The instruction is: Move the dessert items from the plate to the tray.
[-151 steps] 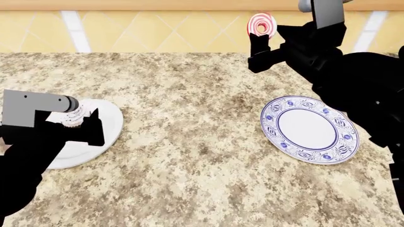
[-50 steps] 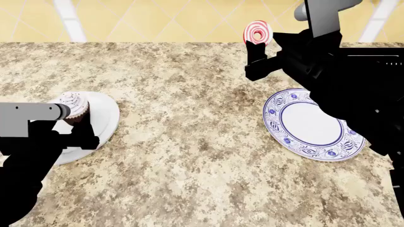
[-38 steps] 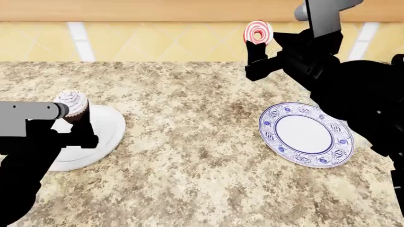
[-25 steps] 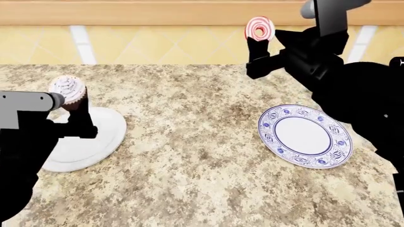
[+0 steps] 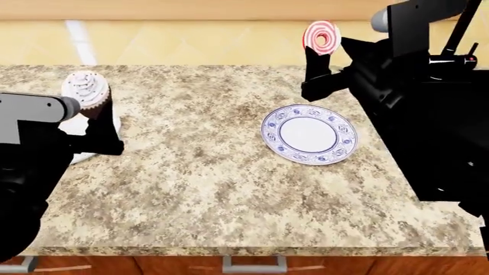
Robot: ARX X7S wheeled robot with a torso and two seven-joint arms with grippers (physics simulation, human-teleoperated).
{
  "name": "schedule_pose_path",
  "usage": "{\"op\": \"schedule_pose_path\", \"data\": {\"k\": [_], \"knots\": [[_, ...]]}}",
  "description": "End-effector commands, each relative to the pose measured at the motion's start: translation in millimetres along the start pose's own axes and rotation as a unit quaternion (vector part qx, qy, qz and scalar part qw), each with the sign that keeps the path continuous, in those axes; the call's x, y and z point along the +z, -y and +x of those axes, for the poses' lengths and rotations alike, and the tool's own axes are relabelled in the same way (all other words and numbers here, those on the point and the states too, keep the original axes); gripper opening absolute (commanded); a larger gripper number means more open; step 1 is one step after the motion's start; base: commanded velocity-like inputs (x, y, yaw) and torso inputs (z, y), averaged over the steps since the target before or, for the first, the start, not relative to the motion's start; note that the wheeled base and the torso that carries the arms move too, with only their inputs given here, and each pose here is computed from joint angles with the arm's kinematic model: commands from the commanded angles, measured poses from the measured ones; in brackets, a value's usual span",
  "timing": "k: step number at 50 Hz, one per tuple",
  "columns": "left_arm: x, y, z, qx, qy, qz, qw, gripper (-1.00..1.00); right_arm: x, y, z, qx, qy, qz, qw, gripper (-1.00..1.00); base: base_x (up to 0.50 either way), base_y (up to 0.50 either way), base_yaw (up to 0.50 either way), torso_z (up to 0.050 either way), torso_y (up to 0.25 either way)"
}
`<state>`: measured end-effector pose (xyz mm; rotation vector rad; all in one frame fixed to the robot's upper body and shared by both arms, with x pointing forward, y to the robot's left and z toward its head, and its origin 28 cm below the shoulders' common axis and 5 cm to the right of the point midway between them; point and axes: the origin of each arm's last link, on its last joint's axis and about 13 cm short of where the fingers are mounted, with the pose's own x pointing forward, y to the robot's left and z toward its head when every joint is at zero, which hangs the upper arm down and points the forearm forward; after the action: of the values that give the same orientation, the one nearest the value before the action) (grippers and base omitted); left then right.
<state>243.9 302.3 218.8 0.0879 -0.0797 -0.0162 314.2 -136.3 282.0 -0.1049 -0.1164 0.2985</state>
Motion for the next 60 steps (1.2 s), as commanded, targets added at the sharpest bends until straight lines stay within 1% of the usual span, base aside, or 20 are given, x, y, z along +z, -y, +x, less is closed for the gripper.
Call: {"op": "schedule_pose_path", "data": {"k": [1, 8, 13, 23, 35, 41, 49, 60], "knots": [[4, 3.4, 2, -0.009, 0.009, 0.001, 1.000, -1.00, -3, 1.2, -5, -0.010, 0.008, -0.007, 1.000, -1.00, -0.18, -0.45, 0.00, 0.000, 0.000], [3, 7.2, 7, -0.021, 0.013, 0.000, 1.000, -1.00, -9, 2.3, -8, -0.020, 0.014, 0.013, 1.000, -1.00, -0.17, -0.45, 0.00, 0.000, 0.000], [4, 10.8, 14, -0.034, 0.017, 0.000, 0.999, -1.00, -13, 0.3, -11, -0.021, 0.015, 0.019, 1.000, -1.00, -0.14, -0.46, 0.00, 0.000, 0.000], [3, 18.2, 29, -0.050, 0.008, 0.002, 0.999, -1.00, -18, 2.3, -20, -0.030, 0.021, 0.019, 0.999, -1.00, -0.11, -0.47, 0.00, 0.000, 0.000], [3, 22.6, 41, -0.057, 0.000, 0.008, 0.998, -1.00, -19, 3.9, -23, -0.033, 0.030, 0.006, 0.999, -1.00, -0.09, -0.47, 0.00, 0.000, 0.000], [3, 24.5, 45, -0.062, 0.001, 0.010, 0.998, -1.00, -23, 6.0, -26, -0.040, 0.028, 0.007, 0.999, -1.00, -0.07, -0.47, 0.00, 0.000, 0.000], [7, 24.0, 46, -0.064, 0.012, 0.012, 0.998, -1.00, -26, 11.1, -36, -0.063, 0.032, 0.008, 0.997, -1.00, -0.07, -0.47, 0.00, 0.000, 0.000], [12, 23.8, 46, -0.064, 0.019, 0.016, 0.998, -1.00, -27, 13.9, -34, -0.067, 0.033, 0.005, 0.997, -1.00, -0.06, -0.48, 0.00, 0.000, 0.000]]}}
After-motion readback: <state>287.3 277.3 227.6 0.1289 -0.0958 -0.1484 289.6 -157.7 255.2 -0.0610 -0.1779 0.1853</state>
